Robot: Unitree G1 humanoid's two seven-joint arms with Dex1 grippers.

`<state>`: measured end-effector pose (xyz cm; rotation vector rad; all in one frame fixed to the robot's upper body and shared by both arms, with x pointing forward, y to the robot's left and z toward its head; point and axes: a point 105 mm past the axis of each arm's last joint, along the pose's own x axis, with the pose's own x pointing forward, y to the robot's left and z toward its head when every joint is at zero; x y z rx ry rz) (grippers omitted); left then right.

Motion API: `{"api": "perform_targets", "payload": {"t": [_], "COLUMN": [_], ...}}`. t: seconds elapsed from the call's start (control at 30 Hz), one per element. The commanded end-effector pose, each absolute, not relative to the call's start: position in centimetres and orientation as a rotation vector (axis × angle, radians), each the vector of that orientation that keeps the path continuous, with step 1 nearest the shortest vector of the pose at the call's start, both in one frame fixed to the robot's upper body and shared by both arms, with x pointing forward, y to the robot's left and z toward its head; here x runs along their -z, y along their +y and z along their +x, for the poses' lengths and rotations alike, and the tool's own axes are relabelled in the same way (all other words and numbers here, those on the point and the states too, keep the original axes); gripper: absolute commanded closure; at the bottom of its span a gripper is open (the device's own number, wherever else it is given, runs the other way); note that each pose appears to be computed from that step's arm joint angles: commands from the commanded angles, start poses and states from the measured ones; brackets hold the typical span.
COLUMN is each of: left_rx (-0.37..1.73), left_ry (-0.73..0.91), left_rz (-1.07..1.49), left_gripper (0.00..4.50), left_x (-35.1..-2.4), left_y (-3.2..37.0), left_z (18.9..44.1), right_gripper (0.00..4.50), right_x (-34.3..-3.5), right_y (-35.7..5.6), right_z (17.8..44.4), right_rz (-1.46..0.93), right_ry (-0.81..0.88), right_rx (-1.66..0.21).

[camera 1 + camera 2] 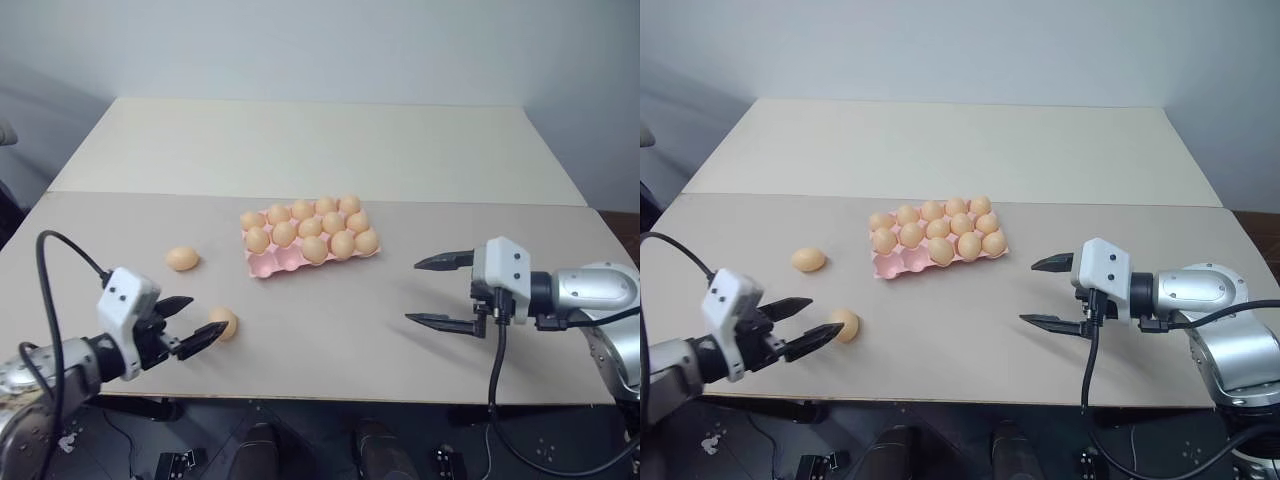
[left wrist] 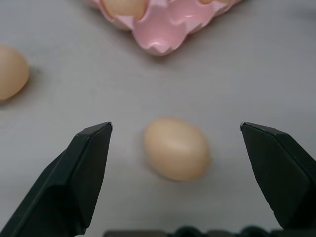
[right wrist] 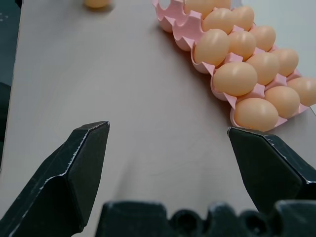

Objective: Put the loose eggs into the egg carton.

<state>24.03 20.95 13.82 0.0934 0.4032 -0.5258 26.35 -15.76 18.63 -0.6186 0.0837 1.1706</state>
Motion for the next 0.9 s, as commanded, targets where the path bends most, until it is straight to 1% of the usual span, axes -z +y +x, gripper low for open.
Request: {"api": "perform_targets", "payload": {"t": [0.03, 0.27, 0.3, 0.37, 0.5, 0.53, 0.57, 0.63, 0.77, 0.9], "left_rx": [0.442, 0.395, 0.385, 0.369, 0.382, 0.389, 0.391, 0.420, 0.511, 0.614], "left_ry": [0.395, 0.481, 0.487, 0.488, 0.482, 0.478, 0.472, 0.450, 0.403, 0.369], "left_rz": [0.097, 0.077, 0.076, 0.081, 0.080, 0.083, 0.084, 0.077, 0.082, 0.167], "left_gripper": [0.00, 0.00, 0.39, 0.83, 2.09, 2.31, 2.41, 2.46, 2.46, 2.46], "left_x": [-13.5, -11.7, -11.6, -11.5, -11.8, -11.9, -12.0, -12.6, -14.8, -16.6], "left_y": [19.7, 19.2, 19.3, 19.5, 19.7, 19.7, 19.7, 19.7, 20.4, 20.6], "left_z": [24.9, 25.0, 25.1, 25.3, 25.7, 25.7, 25.7, 25.7, 25.3, 25.2], "right_gripper": [0.02, 0.02, 0.00, 0.00, 0.00, 0.00, 0.00, 0.00, 0.00, 0.00], "right_x": [-20.1, -20.3, -20.4, -20.5, -20.8, -20.8, -20.9, -20.9, -21.1, -21.0], "right_y": [-15.7, -15.7, -15.7, -15.6, -15.5, -15.5, -15.5, -15.5, -15.2, -15.1], "right_z": [26.0, 26.0, 26.0, 26.2, 26.5, 26.5, 26.6, 26.7, 26.6, 26.5], "right_rz": [-0.644, -0.632, -0.632, -0.623, -0.605, -0.602, -0.603, -0.603, -0.588, -0.586], "right_ry": [0.029, 0.023, 0.020, 0.014, 0.006, 0.006, 0.004, 0.007, 0.002, 0.002], "right_rx": [-1.149, -1.137, -1.135, -1.125, -1.105, -1.101, -1.097, -1.090, -1.085, -1.084]}}
